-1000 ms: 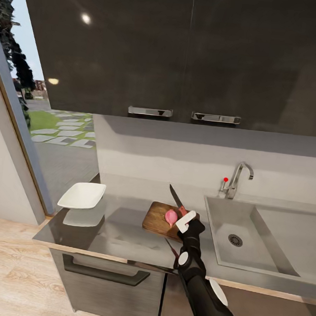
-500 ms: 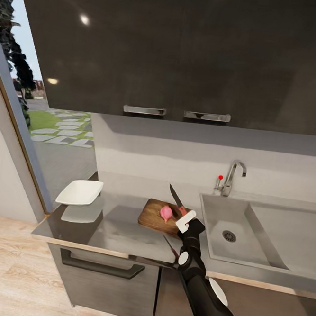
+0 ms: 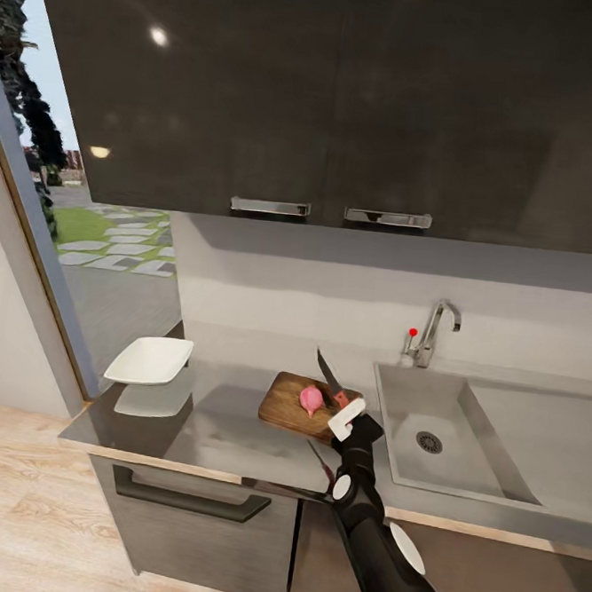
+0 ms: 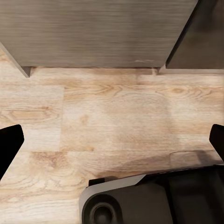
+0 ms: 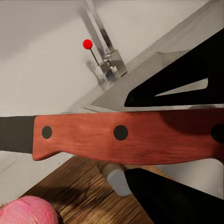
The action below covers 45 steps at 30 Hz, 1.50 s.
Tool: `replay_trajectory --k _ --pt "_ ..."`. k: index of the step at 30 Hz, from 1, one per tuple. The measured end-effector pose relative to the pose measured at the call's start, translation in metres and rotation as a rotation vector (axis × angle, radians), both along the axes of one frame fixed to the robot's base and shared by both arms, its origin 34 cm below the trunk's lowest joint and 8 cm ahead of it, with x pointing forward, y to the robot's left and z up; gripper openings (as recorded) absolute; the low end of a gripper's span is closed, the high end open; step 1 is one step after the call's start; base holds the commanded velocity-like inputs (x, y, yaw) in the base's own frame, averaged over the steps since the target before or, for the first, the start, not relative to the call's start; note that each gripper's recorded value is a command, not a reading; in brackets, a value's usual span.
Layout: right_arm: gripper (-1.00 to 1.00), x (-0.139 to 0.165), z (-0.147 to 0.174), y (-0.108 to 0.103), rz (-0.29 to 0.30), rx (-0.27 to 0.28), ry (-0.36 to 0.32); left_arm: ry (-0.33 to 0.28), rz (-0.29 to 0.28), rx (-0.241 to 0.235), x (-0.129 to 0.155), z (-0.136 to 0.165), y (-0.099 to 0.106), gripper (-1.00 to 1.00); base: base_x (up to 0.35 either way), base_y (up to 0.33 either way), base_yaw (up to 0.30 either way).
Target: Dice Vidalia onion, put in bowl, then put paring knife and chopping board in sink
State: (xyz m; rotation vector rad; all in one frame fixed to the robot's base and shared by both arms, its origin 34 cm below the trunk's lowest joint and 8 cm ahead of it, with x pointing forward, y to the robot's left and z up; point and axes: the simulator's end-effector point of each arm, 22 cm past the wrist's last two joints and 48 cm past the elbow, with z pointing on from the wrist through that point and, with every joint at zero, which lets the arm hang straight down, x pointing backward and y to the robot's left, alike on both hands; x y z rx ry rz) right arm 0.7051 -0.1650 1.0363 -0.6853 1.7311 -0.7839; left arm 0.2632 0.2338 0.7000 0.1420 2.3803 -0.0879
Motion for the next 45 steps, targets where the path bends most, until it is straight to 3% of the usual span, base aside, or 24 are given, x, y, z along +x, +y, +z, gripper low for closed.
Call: replay_trajectory --k 12,24,45 --pt "-1.00 -0.003 -0.012 0.003 0.008 -0.016 0.025 0.000 0.000 0.000 0.000 0.000 0.000 1.00 0.000 0.000 0.000" --pt "-1.00 -0.003 -0.009 0.007 0.008 -0.031 0.003 0.000 0.000 0.000 0.000 0.000 0.000 1.00 0.000 0.000 0.000" --pt "-1.00 -0.010 -0.035 0.014 0.031 -0.057 0.058 0.000 0.000 0.000 0.000 0.000 0.000 1.00 0.000 0.000 0.000"
